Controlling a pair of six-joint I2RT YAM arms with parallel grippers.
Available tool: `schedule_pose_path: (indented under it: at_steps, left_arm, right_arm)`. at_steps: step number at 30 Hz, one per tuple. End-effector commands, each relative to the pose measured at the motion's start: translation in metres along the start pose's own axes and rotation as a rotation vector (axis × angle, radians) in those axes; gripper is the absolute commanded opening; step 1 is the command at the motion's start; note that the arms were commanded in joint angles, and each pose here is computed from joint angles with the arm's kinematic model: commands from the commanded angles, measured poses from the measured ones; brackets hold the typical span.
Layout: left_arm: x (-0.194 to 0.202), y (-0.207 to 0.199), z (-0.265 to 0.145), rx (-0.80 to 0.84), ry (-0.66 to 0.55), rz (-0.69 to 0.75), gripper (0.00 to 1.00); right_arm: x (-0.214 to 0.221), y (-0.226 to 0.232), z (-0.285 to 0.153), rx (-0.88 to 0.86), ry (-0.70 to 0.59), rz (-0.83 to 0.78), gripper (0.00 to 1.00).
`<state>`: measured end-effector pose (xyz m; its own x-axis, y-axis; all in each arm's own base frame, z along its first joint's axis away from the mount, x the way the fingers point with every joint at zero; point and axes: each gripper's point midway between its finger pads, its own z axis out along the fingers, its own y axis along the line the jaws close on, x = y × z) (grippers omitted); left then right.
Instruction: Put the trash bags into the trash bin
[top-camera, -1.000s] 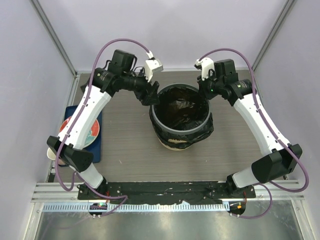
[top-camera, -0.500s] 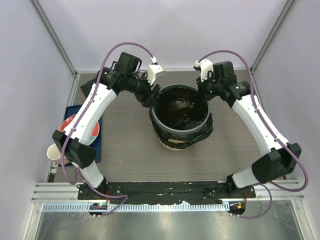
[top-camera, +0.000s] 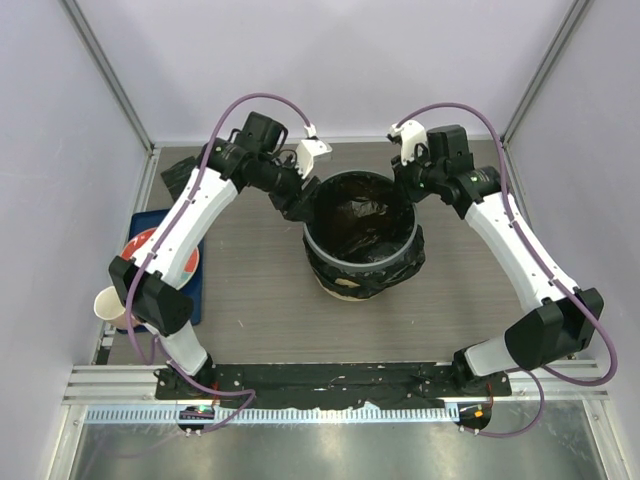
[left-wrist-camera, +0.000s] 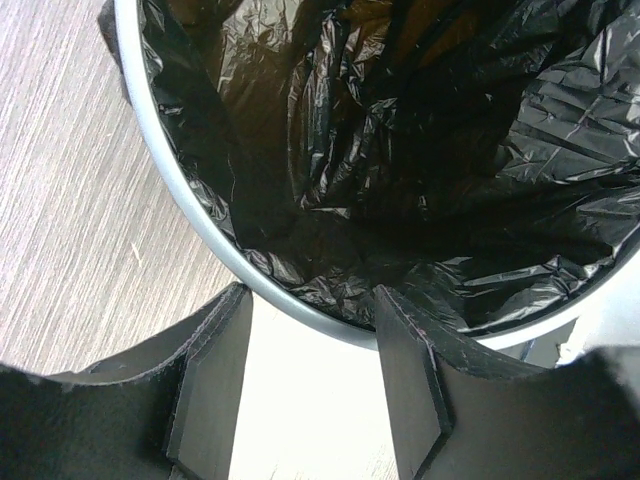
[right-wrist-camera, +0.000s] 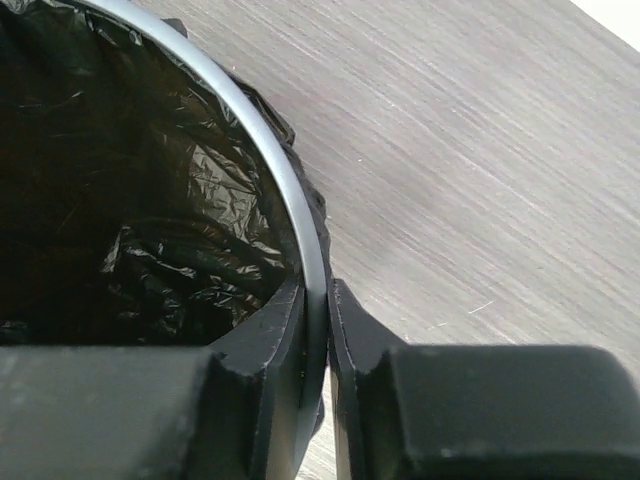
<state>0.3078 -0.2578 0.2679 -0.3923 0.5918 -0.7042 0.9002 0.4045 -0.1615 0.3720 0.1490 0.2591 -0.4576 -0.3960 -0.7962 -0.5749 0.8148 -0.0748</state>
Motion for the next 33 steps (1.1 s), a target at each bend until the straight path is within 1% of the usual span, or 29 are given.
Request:
schedule_pose_path:
  at_steps: [1, 2, 3, 4, 6, 7, 8, 9, 10, 12, 13, 14, 15, 16, 17, 18, 19, 20, 21, 22, 23, 24, 25, 26, 27, 28, 30, 33]
  left_arm:
    - [0.004, 0.002, -0.001, -0.015, 0.021, 0.011, 0.57]
    - [0.001, 0.002, -0.003, -0.017, 0.016, 0.014, 0.58]
    - [0.000, 0.002, -0.003, -0.017, 0.015, 0.016, 0.62]
    - [0.000, 0.002, -0.006, -0.019, 0.020, 0.014, 0.64]
    - [-0.012, 0.001, -0.016, -0.029, -0.013, 0.018, 0.69]
    - [-0.017, 0.005, -0.022, -0.043, -0.033, 0.013, 0.71]
    - [-0.027, 0.005, -0.031, -0.056, -0.066, 0.019, 0.72]
    - [-0.034, 0.000, -0.037, -0.031, -0.100, 0.018, 0.74]
    - [-0.044, 0.003, -0.049, -0.039, -0.145, 0.009, 0.75]
    - [-0.058, 0.001, -0.064, -0.028, -0.216, 0.023, 0.78]
    - [-0.064, -0.003, -0.070, 0.022, -0.263, 0.007, 0.79]
    - [-0.067, -0.004, -0.073, 0.049, -0.296, 0.011, 0.80]
    - [-0.082, -0.010, -0.085, 0.066, -0.383, 0.073, 0.83]
    - [-0.073, -0.014, -0.078, 0.153, -0.405, 0.060, 0.84]
    - [-0.074, -0.020, -0.080, 0.191, -0.447, 0.084, 0.87]
    - [-0.094, -0.023, -0.095, 0.173, -0.561, 0.196, 0.88]
    - [-0.078, -0.024, -0.079, 0.250, -0.575, 0.176, 0.88]
    - [-0.080, -0.028, -0.080, 0.298, -0.607, 0.113, 0.88]
    - [-0.102, -0.027, -0.092, 0.278, -0.724, 0.251, 0.88]
    - [-0.090, -0.032, -0.079, 0.355, -0.729, 0.239, 0.88]
    - [-0.091, -0.035, -0.079, 0.403, -0.743, 0.169, 0.88]
    - [-0.105, -0.037, -0.089, 0.384, -0.835, 0.295, 0.88]
    - [-0.100, -0.030, -0.075, 0.401, -0.834, 0.262, 0.88]
    - [-0.100, -0.028, -0.073, 0.419, -0.834, 0.243, 0.90]
    - [-0.101, -0.027, -0.072, 0.420, -0.844, 0.271, 0.91]
    - [-0.100, -0.023, -0.066, 0.426, -0.840, 0.267, 0.91]
    - [-0.099, -0.020, -0.062, 0.418, -0.851, 0.304, 0.91]
    - [-0.093, -0.011, -0.049, 0.414, -0.840, 0.314, 0.91]
  right_arm:
    - [0.000, 0.008, -0.007, -0.034, -0.020, 0.010, 0.25]
    - [-0.001, 0.008, -0.007, -0.035, -0.023, 0.013, 0.29]
    - [-0.003, 0.008, -0.009, -0.035, -0.028, 0.022, 0.32]
    - [-0.008, 0.008, -0.012, -0.036, -0.044, 0.026, 0.42]
    - [-0.018, 0.005, -0.020, -0.036, -0.076, 0.050, 0.51]
    - [-0.030, 0.004, -0.027, -0.042, -0.111, 0.053, 0.59]
    - [-0.037, 0.003, -0.033, -0.044, -0.132, 0.063, 0.63]
    - [-0.044, -0.001, -0.041, -0.039, -0.159, 0.073, 0.65]
    - [-0.057, 0.001, -0.051, -0.061, -0.199, 0.082, 0.65]
    - [-0.070, -0.004, -0.068, -0.072, -0.255, 0.093, 0.69]
    - [-0.076, -0.002, -0.076, -0.096, -0.283, 0.089, 0.70]
    - [-0.081, 0.007, -0.083, -0.161, -0.310, 0.070, 0.73]
    - [-0.081, 0.006, -0.090, -0.189, -0.333, 0.053, 0.75]
    - [-0.081, 0.012, -0.097, -0.226, -0.360, 0.025, 0.76]
    - [-0.081, 0.027, -0.105, -0.322, -0.394, -0.039, 0.80]
    - [-0.078, 0.034, -0.108, -0.363, -0.407, -0.069, 0.81]
    - [-0.074, 0.040, -0.110, -0.397, -0.417, -0.089, 0.81]
    - [-0.072, 0.047, -0.112, -0.435, -0.433, -0.122, 0.82]
    - [-0.067, 0.056, -0.112, -0.496, -0.441, -0.131, 0.83]
    - [-0.069, 0.059, -0.115, -0.514, -0.469, -0.156, 0.83]
    - [-0.067, 0.061, -0.114, -0.529, -0.482, -0.168, 0.84]
    - [-0.057, 0.066, -0.108, -0.563, -0.478, -0.161, 0.84]
    - [-0.062, 0.064, -0.108, -0.549, -0.523, -0.194, 0.84]
    - [-0.061, 0.064, -0.106, -0.546, -0.537, -0.194, 0.84]
    - [-0.050, 0.065, -0.097, -0.562, -0.522, -0.147, 0.84]
    - [-0.056, 0.062, -0.097, -0.547, -0.564, -0.180, 0.85]
    - [-0.048, 0.060, -0.091, -0.545, -0.566, -0.185, 0.85]
    - [-0.042, 0.058, -0.082, -0.560, -0.552, -0.176, 0.85]
